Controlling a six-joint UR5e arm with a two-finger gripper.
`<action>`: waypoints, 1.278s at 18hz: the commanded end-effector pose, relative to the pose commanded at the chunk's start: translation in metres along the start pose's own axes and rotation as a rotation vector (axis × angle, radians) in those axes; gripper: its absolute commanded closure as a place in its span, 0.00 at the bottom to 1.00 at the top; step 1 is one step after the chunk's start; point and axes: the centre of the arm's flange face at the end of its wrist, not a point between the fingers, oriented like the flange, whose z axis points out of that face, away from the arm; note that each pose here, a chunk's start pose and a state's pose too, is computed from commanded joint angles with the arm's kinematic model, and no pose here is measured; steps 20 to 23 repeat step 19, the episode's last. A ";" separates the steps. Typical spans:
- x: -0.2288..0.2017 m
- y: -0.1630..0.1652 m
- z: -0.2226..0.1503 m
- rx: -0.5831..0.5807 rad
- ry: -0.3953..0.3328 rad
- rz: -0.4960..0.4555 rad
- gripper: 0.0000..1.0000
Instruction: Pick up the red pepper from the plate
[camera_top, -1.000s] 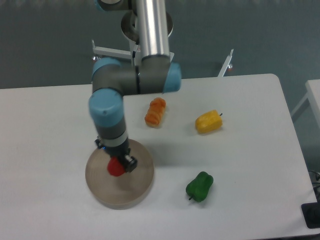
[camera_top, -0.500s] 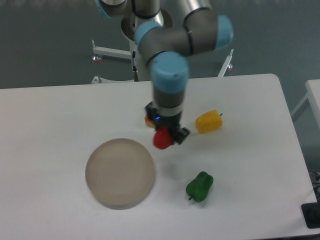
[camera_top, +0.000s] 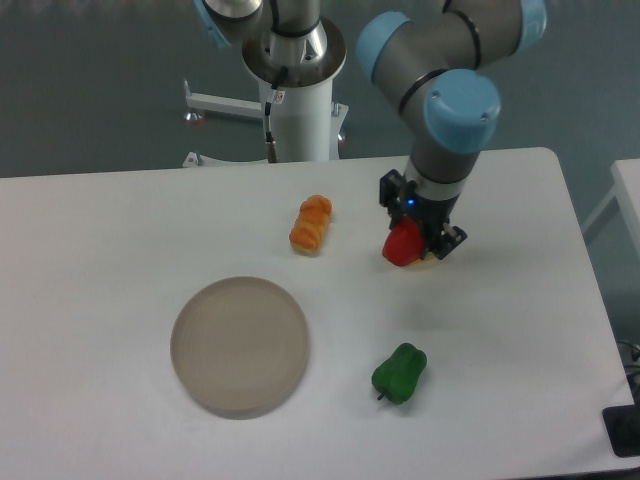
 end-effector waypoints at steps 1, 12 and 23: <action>-0.001 0.006 0.001 0.002 0.003 0.001 0.75; -0.003 0.003 0.006 0.016 0.014 0.078 0.73; -0.004 0.004 0.005 0.011 0.008 0.076 0.74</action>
